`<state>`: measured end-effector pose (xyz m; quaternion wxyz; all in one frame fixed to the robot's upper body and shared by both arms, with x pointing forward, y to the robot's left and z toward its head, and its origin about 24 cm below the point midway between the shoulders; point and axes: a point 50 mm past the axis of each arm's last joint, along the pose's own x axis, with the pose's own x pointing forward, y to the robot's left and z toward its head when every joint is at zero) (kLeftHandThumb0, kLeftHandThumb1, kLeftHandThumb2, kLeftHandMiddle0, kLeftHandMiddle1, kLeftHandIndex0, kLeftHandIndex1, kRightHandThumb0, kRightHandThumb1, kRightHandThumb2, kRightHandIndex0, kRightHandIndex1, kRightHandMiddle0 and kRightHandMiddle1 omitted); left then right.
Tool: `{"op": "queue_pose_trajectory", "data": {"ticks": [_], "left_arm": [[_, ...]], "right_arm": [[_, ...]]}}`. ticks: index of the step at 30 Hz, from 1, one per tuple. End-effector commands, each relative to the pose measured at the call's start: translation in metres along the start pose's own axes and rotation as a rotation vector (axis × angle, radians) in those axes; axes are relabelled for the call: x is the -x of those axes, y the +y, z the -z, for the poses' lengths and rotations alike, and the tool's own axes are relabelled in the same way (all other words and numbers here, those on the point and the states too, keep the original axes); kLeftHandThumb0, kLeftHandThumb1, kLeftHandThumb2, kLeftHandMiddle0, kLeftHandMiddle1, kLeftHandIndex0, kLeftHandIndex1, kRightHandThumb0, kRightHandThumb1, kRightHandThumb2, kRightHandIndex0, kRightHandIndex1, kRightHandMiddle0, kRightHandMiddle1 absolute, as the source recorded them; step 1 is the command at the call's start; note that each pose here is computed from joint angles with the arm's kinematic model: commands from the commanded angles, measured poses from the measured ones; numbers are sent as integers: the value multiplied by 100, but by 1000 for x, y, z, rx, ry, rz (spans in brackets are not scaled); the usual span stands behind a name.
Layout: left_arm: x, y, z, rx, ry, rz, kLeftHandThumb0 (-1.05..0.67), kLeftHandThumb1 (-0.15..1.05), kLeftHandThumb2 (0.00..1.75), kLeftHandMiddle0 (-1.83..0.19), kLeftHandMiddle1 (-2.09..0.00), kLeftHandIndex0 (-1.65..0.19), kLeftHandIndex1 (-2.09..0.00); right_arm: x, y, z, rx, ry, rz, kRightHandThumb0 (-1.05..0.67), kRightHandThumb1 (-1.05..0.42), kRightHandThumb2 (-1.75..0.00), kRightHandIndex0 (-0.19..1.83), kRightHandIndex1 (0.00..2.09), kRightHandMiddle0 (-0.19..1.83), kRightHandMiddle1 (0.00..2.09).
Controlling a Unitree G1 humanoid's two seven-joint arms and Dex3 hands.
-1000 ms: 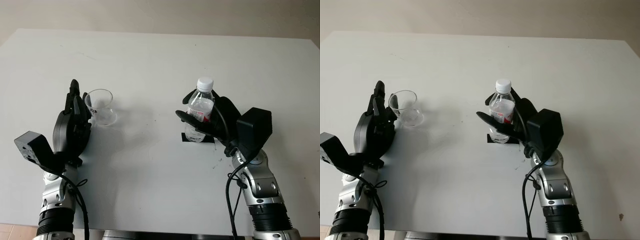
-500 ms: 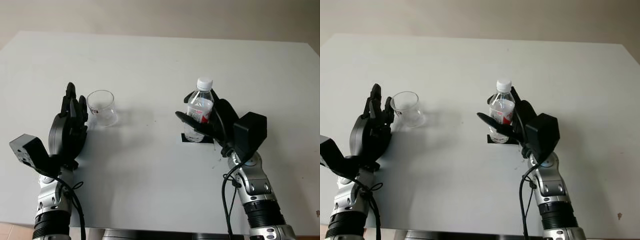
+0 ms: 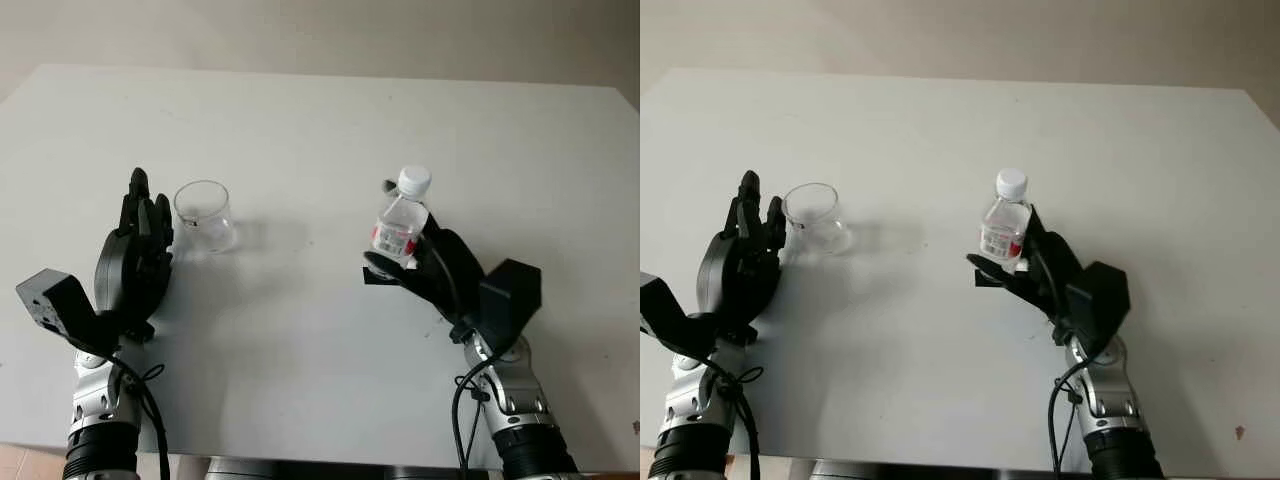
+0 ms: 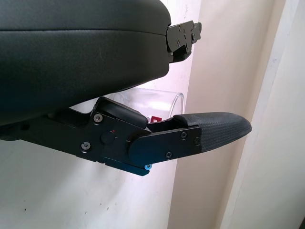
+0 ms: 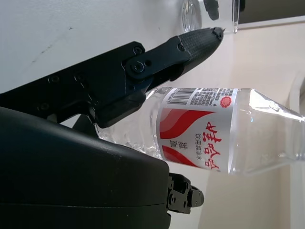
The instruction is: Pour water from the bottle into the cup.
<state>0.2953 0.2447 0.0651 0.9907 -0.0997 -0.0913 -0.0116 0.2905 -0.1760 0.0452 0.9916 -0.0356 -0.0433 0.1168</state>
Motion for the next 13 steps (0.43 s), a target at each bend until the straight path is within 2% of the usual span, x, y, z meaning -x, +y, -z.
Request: {"op": "queue_pose_trajectory", "data": {"ticks": [1,13], "left_arm": [[5,3,7,5,30,-12,-87,105,58,19,-1,19,0],[3,1,7,2,27,4,-86,105,60,19,0,19,0]], "right_arm": [[13,-3,14,-22,44,44,-97,-96,-7,-19,0,-19,0],[14,-4,14,-3,-1,134,-99,-99,-6,-19,0,-19,0]]}}
